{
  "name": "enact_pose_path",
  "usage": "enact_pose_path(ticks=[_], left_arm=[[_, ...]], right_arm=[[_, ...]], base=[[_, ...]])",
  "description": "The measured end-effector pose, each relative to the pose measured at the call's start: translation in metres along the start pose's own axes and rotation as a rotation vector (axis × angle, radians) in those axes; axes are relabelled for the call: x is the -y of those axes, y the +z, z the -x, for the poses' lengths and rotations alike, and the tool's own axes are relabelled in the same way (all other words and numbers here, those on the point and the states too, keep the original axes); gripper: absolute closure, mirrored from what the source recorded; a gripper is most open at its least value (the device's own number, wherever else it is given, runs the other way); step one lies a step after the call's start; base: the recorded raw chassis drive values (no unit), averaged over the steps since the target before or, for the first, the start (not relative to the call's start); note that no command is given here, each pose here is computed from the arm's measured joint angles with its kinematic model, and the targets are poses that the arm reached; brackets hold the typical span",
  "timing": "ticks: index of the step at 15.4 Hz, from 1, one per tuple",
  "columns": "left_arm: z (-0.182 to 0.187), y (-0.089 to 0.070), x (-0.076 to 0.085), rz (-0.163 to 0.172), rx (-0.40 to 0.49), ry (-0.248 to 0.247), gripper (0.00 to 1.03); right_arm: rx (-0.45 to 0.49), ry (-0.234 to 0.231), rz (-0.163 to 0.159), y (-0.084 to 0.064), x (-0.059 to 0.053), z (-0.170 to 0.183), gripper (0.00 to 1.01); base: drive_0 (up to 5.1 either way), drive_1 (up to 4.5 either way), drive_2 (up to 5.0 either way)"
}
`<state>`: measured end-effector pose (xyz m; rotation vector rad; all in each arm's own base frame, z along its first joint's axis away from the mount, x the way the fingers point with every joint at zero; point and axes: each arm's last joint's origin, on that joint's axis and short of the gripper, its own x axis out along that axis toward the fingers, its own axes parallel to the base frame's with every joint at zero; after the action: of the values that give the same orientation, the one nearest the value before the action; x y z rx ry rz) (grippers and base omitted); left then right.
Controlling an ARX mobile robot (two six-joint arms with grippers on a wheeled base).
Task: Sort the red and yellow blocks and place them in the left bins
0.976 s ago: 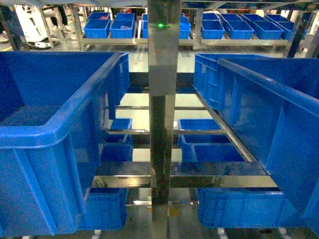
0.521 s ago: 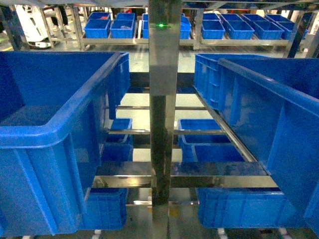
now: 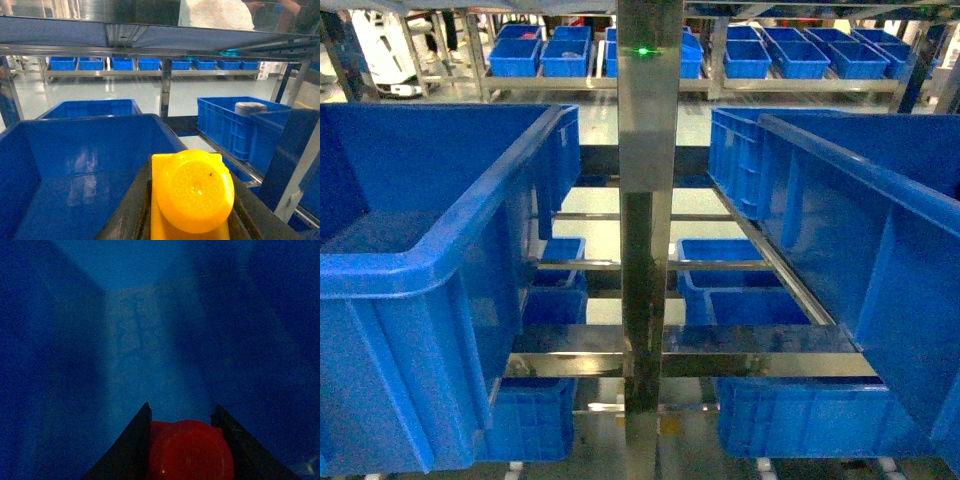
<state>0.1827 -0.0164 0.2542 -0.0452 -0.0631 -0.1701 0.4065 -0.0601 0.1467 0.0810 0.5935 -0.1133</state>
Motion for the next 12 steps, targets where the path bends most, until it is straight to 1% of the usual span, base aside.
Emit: enact_pose_path(ticks=[1,2,3,4,5,6,7,8,10,11,12], left_arm=[[0.0,0.0,0.0,0.0,0.001,0.0,0.76],[0.0,0.0,0.0,0.0,0.0,0.0,0.76],[0.0,0.0,0.0,0.0,0.001,0.0,0.76],[0.0,0.0,0.0,0.0,0.001,0.0,0.76],[0.0,0.0,0.0,0.0,0.0,0.0,0.76],[0.0,0.0,0.0,0.0,0.0,0.0,0.76],[0.0,0.0,0.0,0.0,0.001,0.0,0.76],[0.0,0.0,0.0,0.0,0.0,0.0,0.76],[0.0,0.0,0.0,0.0,0.0,0.0,0.76],[0.0,0.0,0.0,0.0,0.0,0.0,0.76],[0.0,0.0,0.0,0.0,0.0,0.0,0.76]], right_arm=[[0.039,0.038,0.006,0.001,-0.009,0.004,0.4],[0.067,0.052,0.013,0.005,-0.014,0.01,0.29],[0.089,0.058,0.017,0.01,-0.016,0.018,0.2],[0.127,0.073,0.028,0.016,-0.021,0.03,0.09],[0.164,0.098,0.036,0.022,-0.026,0.047,0.01],[0.186,0.125,0.044,0.024,-0.03,0.063,0.04],[0.206,0.15,0.053,0.023,-0.034,0.08,0.03],[0.218,0.193,0.064,0.019,-0.039,0.101,0.03],[0.245,0.254,0.075,0.008,-0.04,0.14,0.03],[0.269,0.277,0.074,0.003,-0.041,0.165,0.03],[0.3,0.288,0.061,0.003,-0.04,0.187,0.03]], base=[[0.0,0.0,0.0],[0.0,0.0,0.0],[0.0,0.0,0.0],[0.0,0.0,0.0],[0.0,0.0,0.0],[0.0,0.0,0.0],[0.0,0.0,0.0],[0.0,0.0,0.0],[0.0,0.0,0.0],[0.0,0.0,0.0],[0.0,0.0,0.0]])
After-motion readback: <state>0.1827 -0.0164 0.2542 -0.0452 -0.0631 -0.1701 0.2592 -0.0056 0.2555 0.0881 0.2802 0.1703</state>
